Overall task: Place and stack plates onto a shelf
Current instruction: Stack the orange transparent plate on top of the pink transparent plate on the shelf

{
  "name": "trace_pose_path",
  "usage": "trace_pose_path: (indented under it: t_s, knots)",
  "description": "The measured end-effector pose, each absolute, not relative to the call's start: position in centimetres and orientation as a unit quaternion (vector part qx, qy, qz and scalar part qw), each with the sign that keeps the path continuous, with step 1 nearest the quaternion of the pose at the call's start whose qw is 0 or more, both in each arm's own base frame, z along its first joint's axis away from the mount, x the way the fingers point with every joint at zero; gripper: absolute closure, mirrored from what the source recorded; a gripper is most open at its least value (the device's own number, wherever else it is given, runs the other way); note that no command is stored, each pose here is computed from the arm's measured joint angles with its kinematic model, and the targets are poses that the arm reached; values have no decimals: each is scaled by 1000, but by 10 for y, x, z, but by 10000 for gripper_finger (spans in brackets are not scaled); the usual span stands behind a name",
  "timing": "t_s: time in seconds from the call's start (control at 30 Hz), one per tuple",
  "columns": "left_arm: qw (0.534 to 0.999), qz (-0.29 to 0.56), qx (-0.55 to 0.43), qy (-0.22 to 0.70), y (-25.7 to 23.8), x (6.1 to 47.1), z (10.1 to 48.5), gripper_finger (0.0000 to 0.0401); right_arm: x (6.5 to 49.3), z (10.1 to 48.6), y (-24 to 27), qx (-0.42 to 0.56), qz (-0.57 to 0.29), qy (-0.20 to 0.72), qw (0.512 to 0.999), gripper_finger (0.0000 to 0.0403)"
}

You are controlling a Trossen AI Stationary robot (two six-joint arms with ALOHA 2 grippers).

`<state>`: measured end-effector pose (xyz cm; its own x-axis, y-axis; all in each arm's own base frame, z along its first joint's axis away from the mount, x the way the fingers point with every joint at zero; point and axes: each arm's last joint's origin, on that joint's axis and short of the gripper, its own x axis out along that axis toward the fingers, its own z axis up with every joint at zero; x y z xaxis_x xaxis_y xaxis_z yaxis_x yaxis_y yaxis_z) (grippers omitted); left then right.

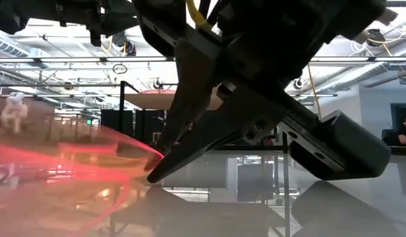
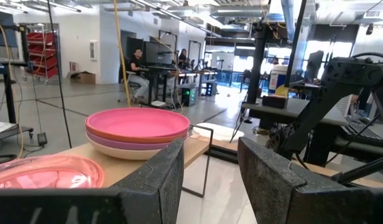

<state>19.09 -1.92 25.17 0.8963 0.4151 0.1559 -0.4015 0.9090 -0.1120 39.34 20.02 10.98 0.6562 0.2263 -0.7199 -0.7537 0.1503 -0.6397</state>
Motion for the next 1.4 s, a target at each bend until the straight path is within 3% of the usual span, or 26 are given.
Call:
trace_pose_path:
  t_s: [0.2,0.6,1.0,1.2,1.4]
  knots:
    - [973,210,-40,-89,-19,191,252,244,393,117,198,-540,310,252,741,402]
    - [972,209,-44,-93,-19,191,252,244,396,179,153,-557,137,299,762,403]
    - [968,207,-68,-127,-19,189,259,244,405,243,25,-520,-39,334,786,403]
    - [961,205,-84,-167,-18,187,266,244,408,256,-44,-543,-111,331,764,403]
    - [958,206,-90,-180,-18,186,269,244,412,266,-99,-526,-137,303,783,403]
